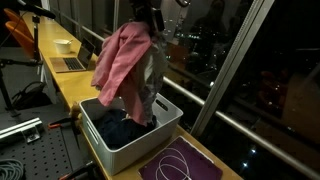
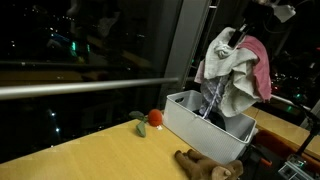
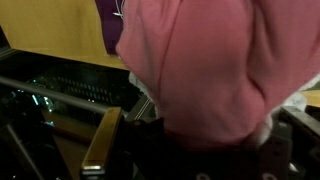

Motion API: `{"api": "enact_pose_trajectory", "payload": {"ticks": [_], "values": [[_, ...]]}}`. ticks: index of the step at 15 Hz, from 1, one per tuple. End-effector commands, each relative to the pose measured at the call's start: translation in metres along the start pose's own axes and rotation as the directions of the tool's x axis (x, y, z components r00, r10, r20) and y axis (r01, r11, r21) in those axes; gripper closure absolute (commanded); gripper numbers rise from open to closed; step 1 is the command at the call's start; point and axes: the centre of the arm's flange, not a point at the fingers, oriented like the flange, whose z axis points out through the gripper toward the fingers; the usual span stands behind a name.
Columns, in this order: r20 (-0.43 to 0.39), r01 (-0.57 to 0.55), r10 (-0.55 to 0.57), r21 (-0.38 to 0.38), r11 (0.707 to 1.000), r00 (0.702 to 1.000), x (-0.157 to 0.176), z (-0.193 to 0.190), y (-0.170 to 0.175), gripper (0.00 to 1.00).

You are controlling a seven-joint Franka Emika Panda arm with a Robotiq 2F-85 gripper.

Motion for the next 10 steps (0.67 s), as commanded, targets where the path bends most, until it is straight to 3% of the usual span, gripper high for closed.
{"api": "enact_pose_trajectory", "payload": {"ticks": [1,2,3,10], "values": [[-0.02,0.0,0.0,0.025,1.0,1.0,0.006,0.002,-0.002,0.96],[-0.018,0.001,0.0,0.029,1.0,1.0,0.007,0.005,-0.004,0.96],[-0.016,0.002,-0.002,0.032,0.999,1.0,0.008,0.007,-0.004,0.64],[-0.006,0.01,-0.01,0.042,0.999,1.0,0.011,0.01,-0.015,0.17]]}}
